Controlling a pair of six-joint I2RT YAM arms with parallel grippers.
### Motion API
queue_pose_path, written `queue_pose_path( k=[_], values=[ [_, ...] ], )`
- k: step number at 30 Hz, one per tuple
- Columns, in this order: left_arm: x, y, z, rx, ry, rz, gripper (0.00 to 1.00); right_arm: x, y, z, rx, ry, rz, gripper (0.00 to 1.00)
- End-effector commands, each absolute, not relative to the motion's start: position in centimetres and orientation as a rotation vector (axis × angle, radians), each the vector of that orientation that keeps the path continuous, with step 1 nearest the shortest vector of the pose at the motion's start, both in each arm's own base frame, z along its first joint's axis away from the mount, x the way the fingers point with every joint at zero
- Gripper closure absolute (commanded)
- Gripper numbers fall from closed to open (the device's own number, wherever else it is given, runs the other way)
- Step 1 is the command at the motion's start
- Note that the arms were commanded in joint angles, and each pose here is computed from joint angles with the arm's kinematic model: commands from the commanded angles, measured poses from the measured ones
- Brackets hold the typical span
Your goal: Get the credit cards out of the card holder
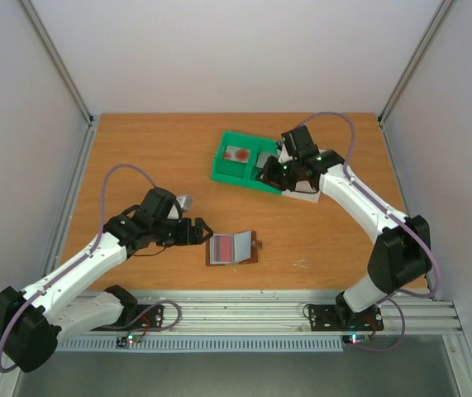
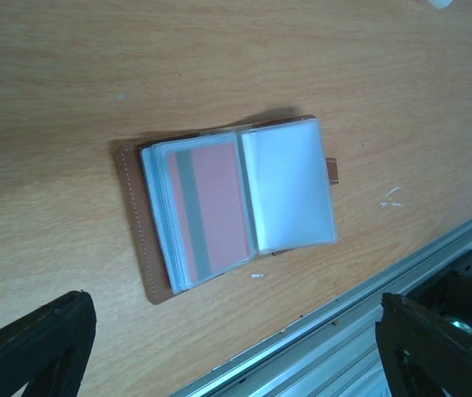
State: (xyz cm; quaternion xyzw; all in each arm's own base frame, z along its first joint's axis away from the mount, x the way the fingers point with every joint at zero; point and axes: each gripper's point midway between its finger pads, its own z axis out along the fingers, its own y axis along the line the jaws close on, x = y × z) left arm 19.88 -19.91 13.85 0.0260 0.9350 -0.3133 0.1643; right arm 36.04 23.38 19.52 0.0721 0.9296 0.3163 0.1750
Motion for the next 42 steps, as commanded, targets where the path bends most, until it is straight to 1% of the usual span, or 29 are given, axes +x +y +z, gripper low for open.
queue_pose_path(
  k=[1, 4, 9, 19, 29, 42],
  values=[
    [20.6, -21.4, 14.6, 0.047, 2.596, -1.029, 0.07, 33.3, 23.4, 19.8, 0.137, 2.616, 0.909, 0.74],
    [20.9, -21.6, 14.7, 0.023, 2.555, -1.061, 0.08, 31.4, 23.3, 19.5, 0.085, 2.619, 0.896, 0.71],
    [21.2, -21.8, 14.2, -0.019, 2.543, -1.092, 0.10, 28.8, 24.1, 18.4, 0.012, 2.634, 0.920, 0.70],
    [21.6, -21.5, 11.9, -0.137, 2.530, -1.110, 0.16, 24.2, 28.1, 14.1, -0.116, 2.701, 0.980, 0.70],
    [21.4, -22.0, 9.6, -0.185, 2.575, -1.147, 0.20, 22.8, 31.6, 9.4, -0.181, 2.771, 0.995, 0.74],
    [21.2, -22.4, 8.1, -0.191, 2.609, -1.177, 0.23, 22.2, 32.3, 4.0, -0.144, 2.870, 0.968, 0.79]
  ],
)
